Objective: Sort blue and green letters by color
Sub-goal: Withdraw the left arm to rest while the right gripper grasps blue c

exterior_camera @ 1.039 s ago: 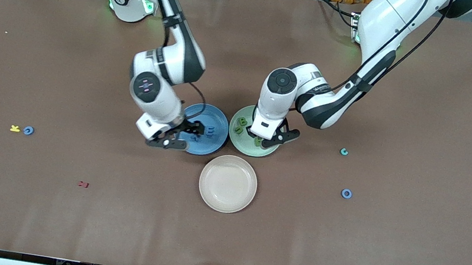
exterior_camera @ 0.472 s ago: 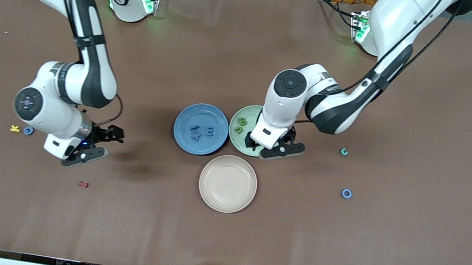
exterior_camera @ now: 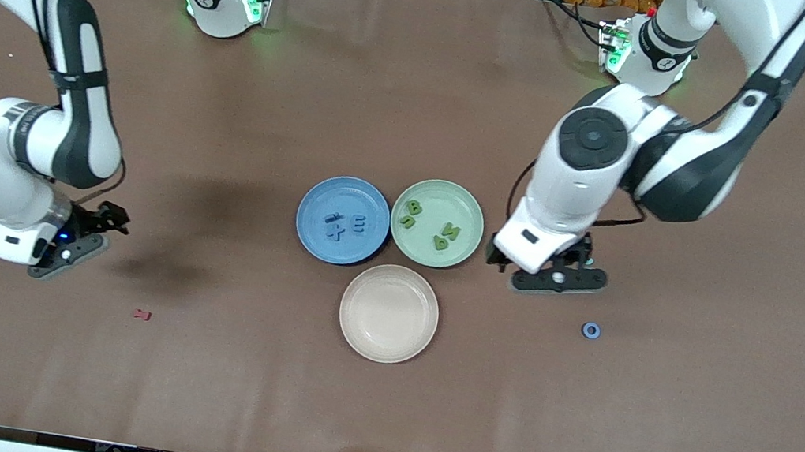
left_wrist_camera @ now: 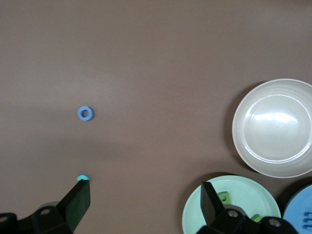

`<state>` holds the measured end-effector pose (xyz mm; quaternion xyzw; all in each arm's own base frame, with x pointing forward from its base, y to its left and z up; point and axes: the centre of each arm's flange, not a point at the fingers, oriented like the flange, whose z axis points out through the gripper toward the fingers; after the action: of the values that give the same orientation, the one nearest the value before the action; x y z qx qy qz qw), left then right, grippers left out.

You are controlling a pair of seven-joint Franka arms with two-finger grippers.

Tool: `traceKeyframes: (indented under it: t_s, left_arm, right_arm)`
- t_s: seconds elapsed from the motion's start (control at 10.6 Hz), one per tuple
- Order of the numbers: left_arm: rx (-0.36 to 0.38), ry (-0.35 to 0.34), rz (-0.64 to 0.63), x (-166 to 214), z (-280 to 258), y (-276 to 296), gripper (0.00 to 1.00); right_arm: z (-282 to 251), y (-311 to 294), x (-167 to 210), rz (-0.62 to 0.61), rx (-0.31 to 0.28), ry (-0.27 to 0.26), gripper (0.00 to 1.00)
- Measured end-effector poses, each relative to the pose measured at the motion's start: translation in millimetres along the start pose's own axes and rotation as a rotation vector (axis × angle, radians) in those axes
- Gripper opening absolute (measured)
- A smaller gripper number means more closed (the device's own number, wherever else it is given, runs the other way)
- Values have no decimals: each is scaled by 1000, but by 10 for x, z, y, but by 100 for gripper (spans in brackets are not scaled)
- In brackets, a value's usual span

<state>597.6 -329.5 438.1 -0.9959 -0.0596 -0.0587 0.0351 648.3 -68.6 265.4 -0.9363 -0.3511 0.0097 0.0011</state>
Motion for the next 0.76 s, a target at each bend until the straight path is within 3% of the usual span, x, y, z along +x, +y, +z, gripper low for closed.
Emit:
traceKeyframes:
  t_s: [0.38,0.76]
  left_arm:
    - [-17,-37,56,94,-443,-416,100]
    - [-21,-61,85,77,-860,-769,100]
  right_arm:
    - [188,635,-766,-279,-6,-8,100]
    - [242,776,-947,-424,-22,-6,100]
